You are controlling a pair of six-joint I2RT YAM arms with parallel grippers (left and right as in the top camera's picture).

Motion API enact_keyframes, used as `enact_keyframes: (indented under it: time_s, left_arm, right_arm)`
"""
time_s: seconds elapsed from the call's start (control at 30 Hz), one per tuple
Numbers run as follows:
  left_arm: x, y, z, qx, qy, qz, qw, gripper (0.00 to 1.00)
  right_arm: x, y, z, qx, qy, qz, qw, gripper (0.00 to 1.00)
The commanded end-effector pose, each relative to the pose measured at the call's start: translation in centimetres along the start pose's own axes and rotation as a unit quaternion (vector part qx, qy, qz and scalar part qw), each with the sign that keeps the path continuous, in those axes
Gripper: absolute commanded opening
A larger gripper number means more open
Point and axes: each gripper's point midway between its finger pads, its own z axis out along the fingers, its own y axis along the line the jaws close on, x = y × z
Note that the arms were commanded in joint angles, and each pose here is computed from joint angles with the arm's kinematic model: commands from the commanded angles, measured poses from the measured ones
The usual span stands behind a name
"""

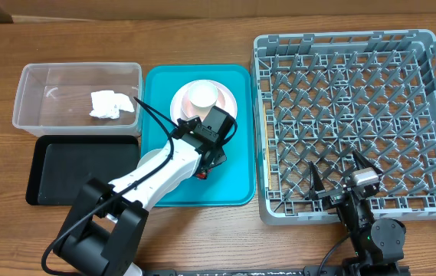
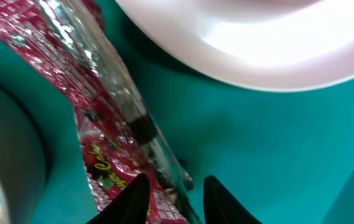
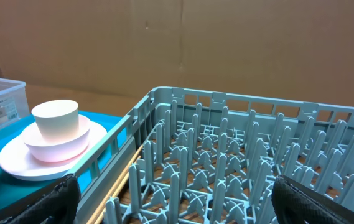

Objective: Sort waste into correct bins and load items into the dishwasher
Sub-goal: 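Lower the left gripper and grasp the red snack wrapper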

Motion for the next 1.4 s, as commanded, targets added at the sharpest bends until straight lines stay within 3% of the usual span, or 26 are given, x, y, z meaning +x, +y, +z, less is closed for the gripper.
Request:
enact_keyframes:
  time_s: [0.0,0.77,0.83,1.0,1.37]
  left_arm:
    - [1.2,-0.2,0.3,-0.002,0.011,0.004,1.000,0.29]
    - [2.7,1.7,1.8,-0.024,0.016,0.012,1.000,0.33]
    - [2.8,1.9,2.1,-0.023,0.015,0.012,1.000,0.30]
    - [2.9,1.9,2.2,-0.023,0.015,0.012,1.000,0.04]
    - [1.5,-2.1,-1.1,0.048,0.021,0.029,0.998,0.04]
  right_arm:
    - [0.1,0.0,0.0,-0.001,-0.004,-0.001,1.000,1.00]
    - [0.1,0.0,0.0,-0.001,-0.004,-0.001,1.000,1.00]
    - [0.1,0.0,0.0,-0.001,-0.004,-0.001,1.000,1.00]
    - [0.1,0.0,0.0,-0.001,-0.004,-0.001,1.000,1.00]
    - [0.1,0.0,0.0,-0.001,-0.004,-0.001,1.000,1.00]
